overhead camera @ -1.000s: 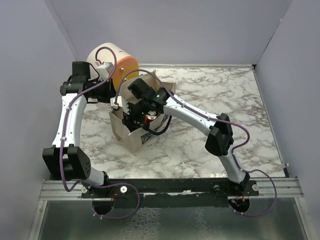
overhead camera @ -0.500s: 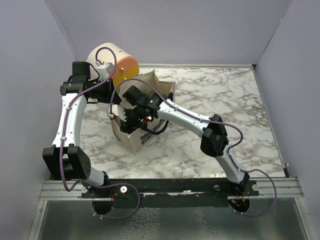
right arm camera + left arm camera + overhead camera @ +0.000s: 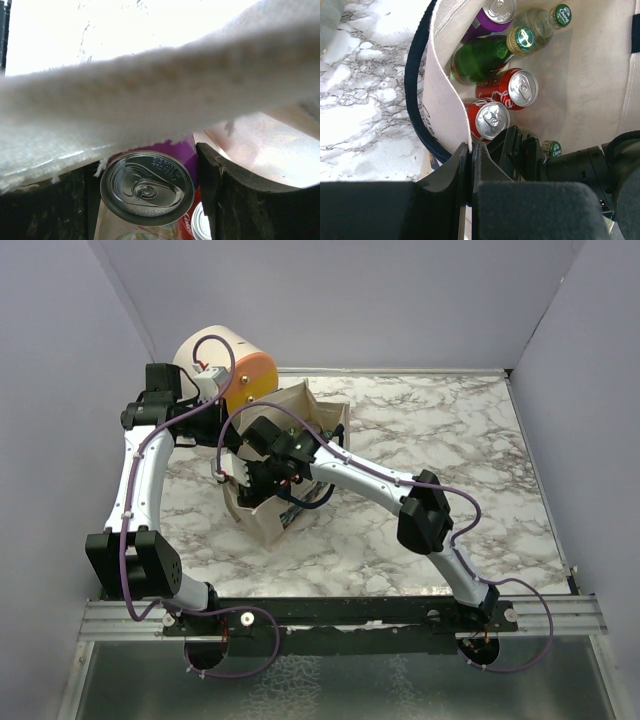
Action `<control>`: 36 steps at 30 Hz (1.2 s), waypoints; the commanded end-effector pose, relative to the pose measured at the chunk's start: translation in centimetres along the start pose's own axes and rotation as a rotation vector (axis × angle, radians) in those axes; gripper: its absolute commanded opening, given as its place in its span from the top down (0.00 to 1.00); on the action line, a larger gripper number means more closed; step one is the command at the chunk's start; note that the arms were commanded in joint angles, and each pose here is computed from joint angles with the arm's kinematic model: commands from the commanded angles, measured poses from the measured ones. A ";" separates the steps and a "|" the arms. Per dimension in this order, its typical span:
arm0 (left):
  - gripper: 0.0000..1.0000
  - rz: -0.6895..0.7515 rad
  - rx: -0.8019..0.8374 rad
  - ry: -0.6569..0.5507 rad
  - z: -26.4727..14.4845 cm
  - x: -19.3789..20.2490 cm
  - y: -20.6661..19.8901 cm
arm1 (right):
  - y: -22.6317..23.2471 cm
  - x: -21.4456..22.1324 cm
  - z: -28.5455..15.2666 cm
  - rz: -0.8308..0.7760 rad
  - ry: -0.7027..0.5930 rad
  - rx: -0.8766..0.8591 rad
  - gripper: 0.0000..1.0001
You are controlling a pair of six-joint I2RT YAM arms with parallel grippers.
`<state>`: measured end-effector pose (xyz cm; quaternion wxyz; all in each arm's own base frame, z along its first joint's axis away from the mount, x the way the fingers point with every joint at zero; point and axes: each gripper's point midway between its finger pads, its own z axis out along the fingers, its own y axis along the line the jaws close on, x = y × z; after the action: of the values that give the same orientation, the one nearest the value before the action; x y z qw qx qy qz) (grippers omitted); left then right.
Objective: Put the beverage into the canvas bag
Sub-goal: Place the drink in the canvas bag.
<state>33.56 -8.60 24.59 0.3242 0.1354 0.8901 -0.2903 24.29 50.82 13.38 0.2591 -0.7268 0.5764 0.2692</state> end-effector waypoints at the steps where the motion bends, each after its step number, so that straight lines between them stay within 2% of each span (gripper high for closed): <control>1: 1.00 0.077 0.049 -0.063 0.2 -1.8 -0.6 | 1.5 -1.1 2.6 -0.034 -0.020 -0.023 0.70; 6: 1.00 0.086 0.059 -0.068 0.1 -1.9 -0.8 | 1.2 -0.4 3.4 -0.021 -0.010 -0.009 0.66; 14: 1.00 0.098 0.063 -0.074 0.0 -2.1 -1.0 | 1.5 0.3 4.2 -0.001 -0.004 -0.022 0.55; 21: 1.00 0.110 0.069 -0.078 -0.2 -2.1 -1.3 | 1.9 1.3 5.2 0.025 0.000 -0.041 0.50; 25: 1.00 0.116 0.079 -0.082 -0.4 -2.1 -1.5 | 2.3 1.8 5.5 0.032 -0.003 -0.054 0.37; 36: 1.00 0.128 0.072 -0.083 -0.6 -1.9 -1.6 | 2.0 1.7 5.5 0.021 -0.010 -0.038 0.29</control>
<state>33.30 -8.36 24.19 0.3221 0.1575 0.8895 -0.2834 25.03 53.24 11.85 0.3015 -0.7168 0.5640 0.2778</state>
